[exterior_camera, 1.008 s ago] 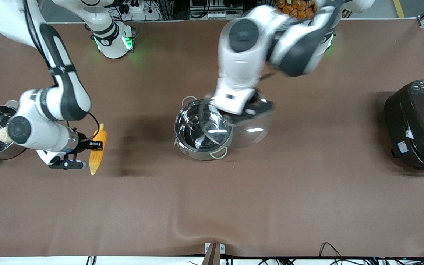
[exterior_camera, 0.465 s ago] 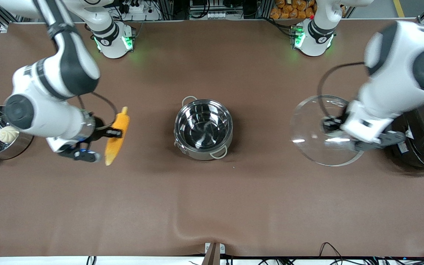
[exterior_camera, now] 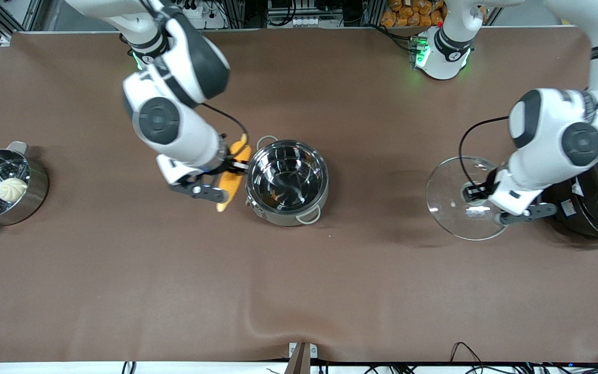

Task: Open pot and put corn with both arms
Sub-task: 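Lift the glass lid with the left gripper while the right gripper lifts the corn, then set the lid down with the left gripper while the right gripper lowers the corn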

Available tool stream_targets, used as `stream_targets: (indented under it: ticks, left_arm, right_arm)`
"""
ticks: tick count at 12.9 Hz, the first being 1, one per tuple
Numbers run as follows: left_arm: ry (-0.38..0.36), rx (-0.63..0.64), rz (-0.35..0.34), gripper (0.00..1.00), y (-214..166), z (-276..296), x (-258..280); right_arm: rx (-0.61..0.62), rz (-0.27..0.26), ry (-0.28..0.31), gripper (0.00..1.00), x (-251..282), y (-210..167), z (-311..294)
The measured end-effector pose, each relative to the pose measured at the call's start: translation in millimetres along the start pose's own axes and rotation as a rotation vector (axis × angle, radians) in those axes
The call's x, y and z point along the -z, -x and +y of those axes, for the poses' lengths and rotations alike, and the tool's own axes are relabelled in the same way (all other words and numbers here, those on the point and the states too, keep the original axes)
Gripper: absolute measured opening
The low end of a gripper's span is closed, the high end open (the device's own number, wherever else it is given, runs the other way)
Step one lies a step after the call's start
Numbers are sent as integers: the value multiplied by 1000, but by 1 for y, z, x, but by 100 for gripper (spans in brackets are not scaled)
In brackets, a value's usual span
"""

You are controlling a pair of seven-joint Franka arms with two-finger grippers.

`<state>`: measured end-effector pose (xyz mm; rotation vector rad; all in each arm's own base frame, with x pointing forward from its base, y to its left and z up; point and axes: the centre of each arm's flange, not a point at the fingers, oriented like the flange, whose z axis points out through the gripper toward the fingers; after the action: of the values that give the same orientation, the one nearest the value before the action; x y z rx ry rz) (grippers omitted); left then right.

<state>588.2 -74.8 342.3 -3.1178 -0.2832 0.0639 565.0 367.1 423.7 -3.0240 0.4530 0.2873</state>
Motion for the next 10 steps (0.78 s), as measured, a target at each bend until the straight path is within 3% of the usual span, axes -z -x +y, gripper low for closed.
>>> stream_targets:
  ticks: [5,10]
  left_arm:
    - [8,-1,36,49,35,-11,-106]
    - [12,2,54,51,34,-12,-125]
  right_arm:
    - [-57,61,15,31,-69,36,-62]
    - [-79,82,4,31,-95,34,-74]
